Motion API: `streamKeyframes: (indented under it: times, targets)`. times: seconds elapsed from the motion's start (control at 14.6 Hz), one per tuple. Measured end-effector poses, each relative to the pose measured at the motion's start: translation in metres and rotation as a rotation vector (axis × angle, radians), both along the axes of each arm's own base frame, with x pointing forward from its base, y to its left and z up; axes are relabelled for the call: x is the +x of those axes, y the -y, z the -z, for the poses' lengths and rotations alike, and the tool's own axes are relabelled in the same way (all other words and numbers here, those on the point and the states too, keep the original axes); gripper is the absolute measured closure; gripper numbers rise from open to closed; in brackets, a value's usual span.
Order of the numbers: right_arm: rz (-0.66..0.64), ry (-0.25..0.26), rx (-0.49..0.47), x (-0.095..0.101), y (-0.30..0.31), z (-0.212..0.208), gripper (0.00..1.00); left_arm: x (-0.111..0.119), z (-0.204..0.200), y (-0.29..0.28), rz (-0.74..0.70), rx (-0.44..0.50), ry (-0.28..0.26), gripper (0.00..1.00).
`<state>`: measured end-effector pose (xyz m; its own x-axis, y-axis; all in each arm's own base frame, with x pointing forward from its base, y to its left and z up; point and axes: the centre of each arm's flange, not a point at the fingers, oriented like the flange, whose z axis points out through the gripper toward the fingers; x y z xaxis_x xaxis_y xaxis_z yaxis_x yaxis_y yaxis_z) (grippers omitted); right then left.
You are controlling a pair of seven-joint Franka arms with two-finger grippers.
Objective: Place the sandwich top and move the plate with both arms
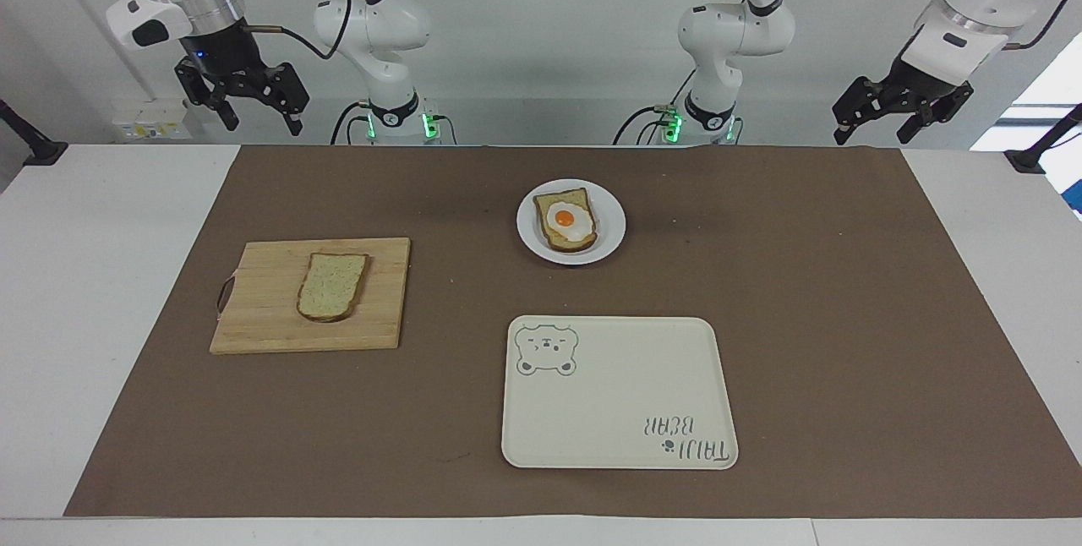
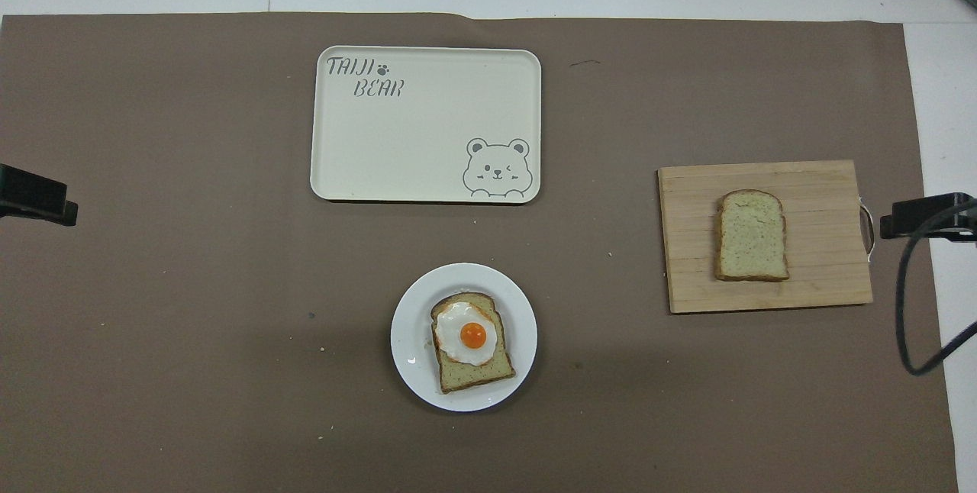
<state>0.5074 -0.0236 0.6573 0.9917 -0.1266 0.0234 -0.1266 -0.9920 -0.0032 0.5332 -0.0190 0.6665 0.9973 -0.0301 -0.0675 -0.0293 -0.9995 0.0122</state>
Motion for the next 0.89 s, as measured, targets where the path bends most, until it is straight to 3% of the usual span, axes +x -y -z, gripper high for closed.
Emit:
streamKeyframes:
  times: [0.27, 0.89]
  targets:
    - [0.001, 0.050, -0.003, 0.016, 0.001, 0.021, 0.00, 0.000, 0.000, 0.000, 0.000, 0.000, 0.000, 0.00]
    - [-0.060, 0.018, -0.014, 0.083, 0.042, 0.142, 0.00, 0.000, 0.000, 0.000, 0.000, 0.000, 0.000, 0.00]
